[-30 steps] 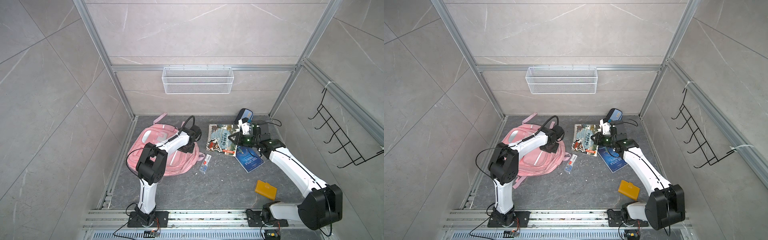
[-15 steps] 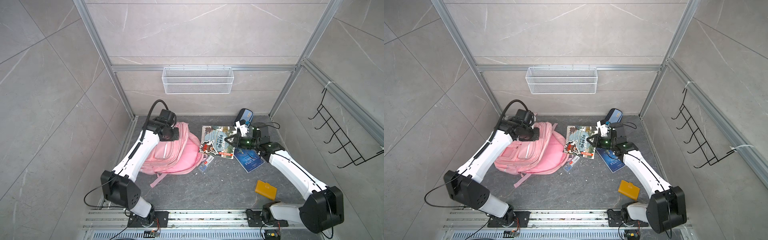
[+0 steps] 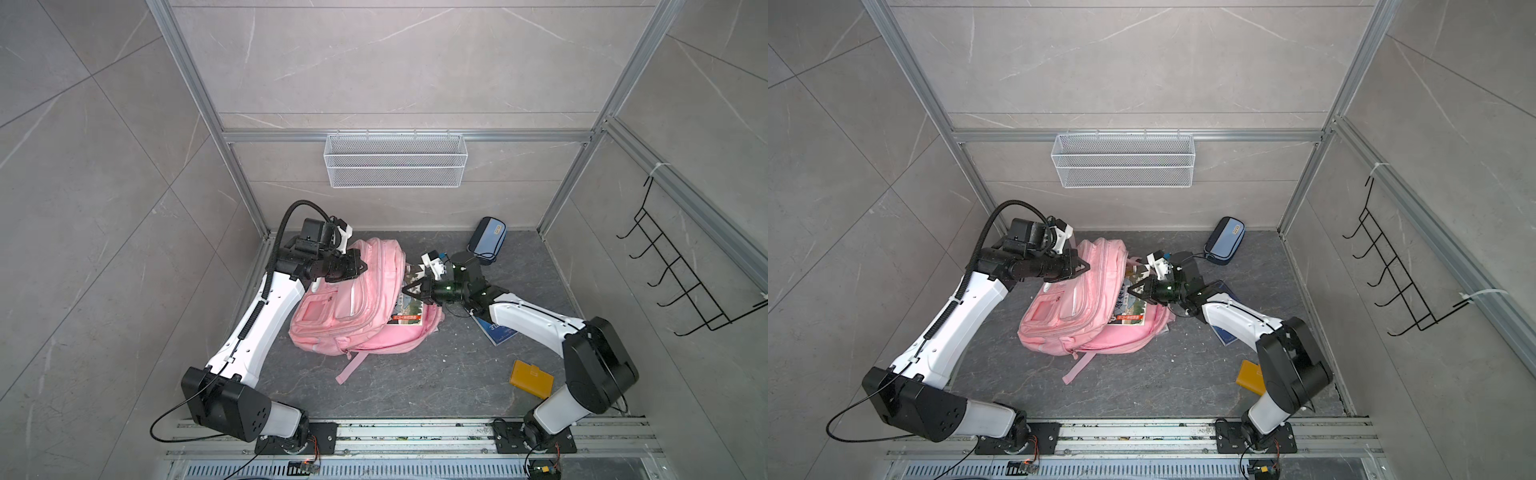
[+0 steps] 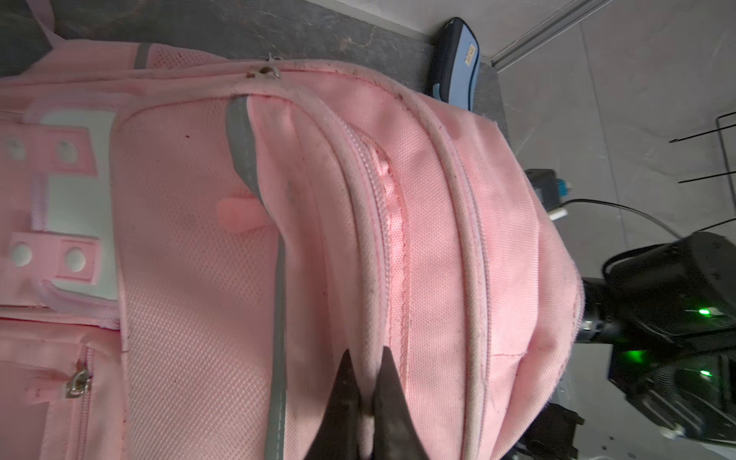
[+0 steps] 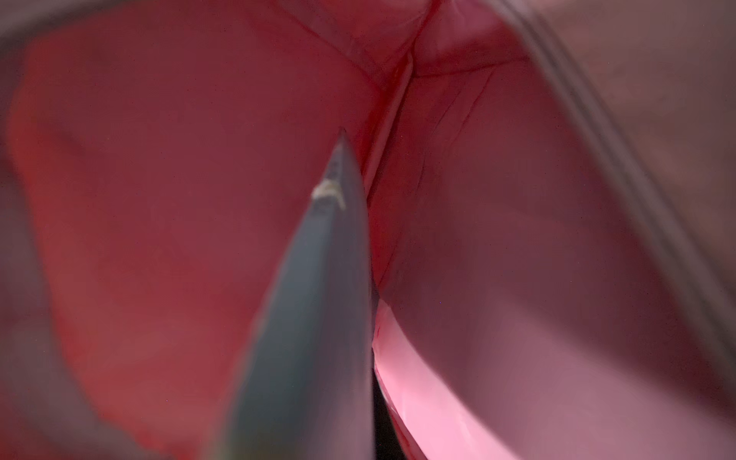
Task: Pack the student bag
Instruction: 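Lower the comic book into the backpack with right gripper while left holds opening, then release the comic book and withdraw the right gripper toward the blue book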
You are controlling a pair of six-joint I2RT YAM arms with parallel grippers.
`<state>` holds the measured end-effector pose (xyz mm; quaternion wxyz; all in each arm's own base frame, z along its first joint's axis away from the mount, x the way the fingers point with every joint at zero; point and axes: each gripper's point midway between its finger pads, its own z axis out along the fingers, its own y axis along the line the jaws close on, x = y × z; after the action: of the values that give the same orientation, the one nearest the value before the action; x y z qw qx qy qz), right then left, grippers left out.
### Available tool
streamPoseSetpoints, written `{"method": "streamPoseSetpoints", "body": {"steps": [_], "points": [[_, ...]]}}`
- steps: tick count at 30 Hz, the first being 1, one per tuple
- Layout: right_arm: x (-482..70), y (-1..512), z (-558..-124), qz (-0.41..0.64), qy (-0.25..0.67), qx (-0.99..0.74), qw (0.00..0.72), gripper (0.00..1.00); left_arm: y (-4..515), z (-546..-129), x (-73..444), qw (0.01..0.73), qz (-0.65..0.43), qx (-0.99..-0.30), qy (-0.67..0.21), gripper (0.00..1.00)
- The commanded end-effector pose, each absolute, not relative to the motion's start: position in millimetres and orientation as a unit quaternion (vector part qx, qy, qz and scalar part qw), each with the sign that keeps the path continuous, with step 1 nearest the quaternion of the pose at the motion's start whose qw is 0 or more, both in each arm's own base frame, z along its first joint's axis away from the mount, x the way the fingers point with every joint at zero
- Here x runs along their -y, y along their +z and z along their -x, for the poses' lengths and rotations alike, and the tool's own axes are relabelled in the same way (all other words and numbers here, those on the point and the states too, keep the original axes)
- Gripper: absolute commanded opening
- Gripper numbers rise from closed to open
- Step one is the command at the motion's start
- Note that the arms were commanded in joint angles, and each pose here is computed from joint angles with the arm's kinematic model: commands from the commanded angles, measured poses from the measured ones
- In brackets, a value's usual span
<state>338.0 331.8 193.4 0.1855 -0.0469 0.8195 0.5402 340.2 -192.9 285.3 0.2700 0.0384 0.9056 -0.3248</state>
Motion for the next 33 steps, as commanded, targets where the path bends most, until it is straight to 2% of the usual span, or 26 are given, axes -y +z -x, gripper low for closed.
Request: {"method": "streamPoseSetpoints", "body": {"steps": [1,8,16,19,24,29,33], "points": [[-354.4,224.7,-360.4,0.054,0.584,-0.777,0.228,0.0,368.4,-343.0,215.0,0.368,-0.079,-0.822,-0.428,0.0],[-401.0,195.4,-375.0,0.062,0.607,-0.768,0.195,0.0,377.7,-347.7,223.0,0.373,-0.061,-0.798,-0.47,0.0],[-437.0,150.9,-376.2,0.072,0.61,-0.774,0.153,0.0,373.9,-351.2,222.8,0.373,-0.047,-0.797,-0.474,0.0],[-443.0,136.4,-375.2,0.072,0.605,-0.78,0.141,0.05,367.5,-351.9,220.9,0.369,-0.043,-0.805,-0.463,0.0],[-436.9,132.1,-373.3,0.07,0.585,-0.794,0.147,0.21,352.6,-351.6,216.2,0.36,-0.034,-0.819,-0.445,0.0],[-423.0,150.6,-368.9,0.079,0.561,-0.807,0.167,0.6,331.8,-353.6,204.5,0.352,-0.026,-0.848,-0.396,0.0],[-404.8,166.8,-360.8,0.089,0.533,-0.821,0.185,0.82,312.3,-353.3,191.5,0.342,-0.037,-0.875,-0.341,0.0]]}}
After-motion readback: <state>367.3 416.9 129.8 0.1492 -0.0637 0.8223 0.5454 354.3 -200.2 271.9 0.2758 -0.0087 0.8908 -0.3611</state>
